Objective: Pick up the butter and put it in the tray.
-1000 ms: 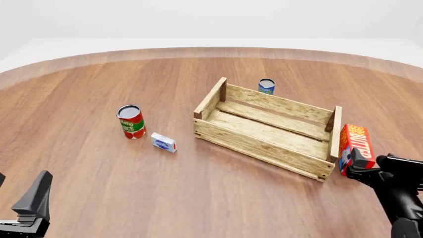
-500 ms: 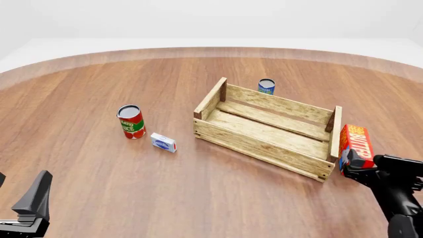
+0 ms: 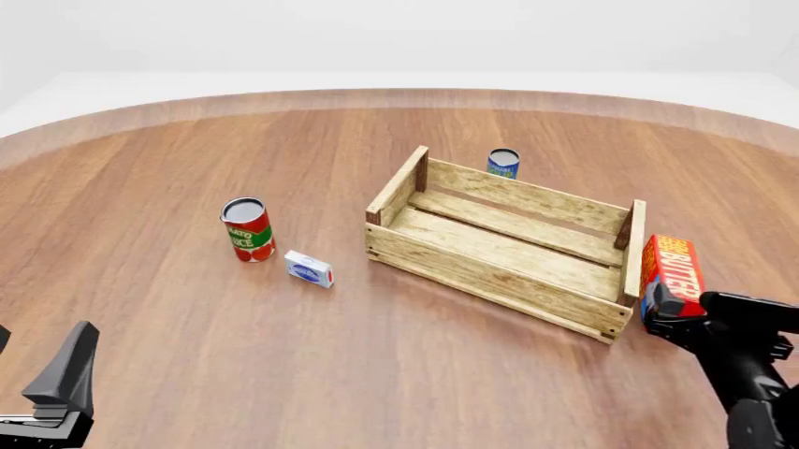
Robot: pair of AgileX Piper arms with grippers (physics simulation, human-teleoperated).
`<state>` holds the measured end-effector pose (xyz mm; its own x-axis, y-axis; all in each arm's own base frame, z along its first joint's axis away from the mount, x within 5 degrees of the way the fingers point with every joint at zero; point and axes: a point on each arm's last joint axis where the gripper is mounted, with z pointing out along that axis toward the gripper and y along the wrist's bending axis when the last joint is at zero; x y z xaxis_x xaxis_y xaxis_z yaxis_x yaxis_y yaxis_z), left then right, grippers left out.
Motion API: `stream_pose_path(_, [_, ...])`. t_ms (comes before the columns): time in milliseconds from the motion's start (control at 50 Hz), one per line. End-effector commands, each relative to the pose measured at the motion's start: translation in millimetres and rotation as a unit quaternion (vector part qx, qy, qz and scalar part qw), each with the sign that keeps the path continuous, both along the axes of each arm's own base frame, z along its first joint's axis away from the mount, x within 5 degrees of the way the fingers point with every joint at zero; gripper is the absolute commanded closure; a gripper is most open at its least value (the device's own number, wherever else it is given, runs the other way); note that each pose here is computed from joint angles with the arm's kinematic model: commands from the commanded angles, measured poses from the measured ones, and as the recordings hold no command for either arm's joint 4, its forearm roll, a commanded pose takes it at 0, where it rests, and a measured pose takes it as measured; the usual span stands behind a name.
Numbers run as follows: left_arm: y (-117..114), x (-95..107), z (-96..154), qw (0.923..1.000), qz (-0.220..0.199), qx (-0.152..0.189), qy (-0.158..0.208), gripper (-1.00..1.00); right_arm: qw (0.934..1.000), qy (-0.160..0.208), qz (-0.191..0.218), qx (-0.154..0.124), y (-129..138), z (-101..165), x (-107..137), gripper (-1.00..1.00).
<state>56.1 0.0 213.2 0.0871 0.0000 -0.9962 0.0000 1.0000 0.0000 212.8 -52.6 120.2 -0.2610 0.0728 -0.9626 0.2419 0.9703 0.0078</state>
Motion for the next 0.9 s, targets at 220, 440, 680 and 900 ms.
stream_pose_path(220, [0,0,0,1.0000,0.000,0.000,0.000,-1.00,0.9999,0.013,-0.001,0.007,-2,-9,6,-1.00])
stream_pose_path(440, [0,0,0,1.0000,0.000,0.000,0.000,-1.00,0.9998,0.019,-0.004,0.009,-3,-13,8,-1.00])
stream_pose_path(680, [0,0,0,1.0000,0.000,0.000,0.000,-1.00,0.9996,0.024,-0.005,0.011,-4,-16,11,-1.00])
stream_pose_path(900, [0,0,0,1.0000,0.000,0.000,0.000,-1.00,0.9995,0.028,-0.004,0.013,-4,-19,13,-1.00])
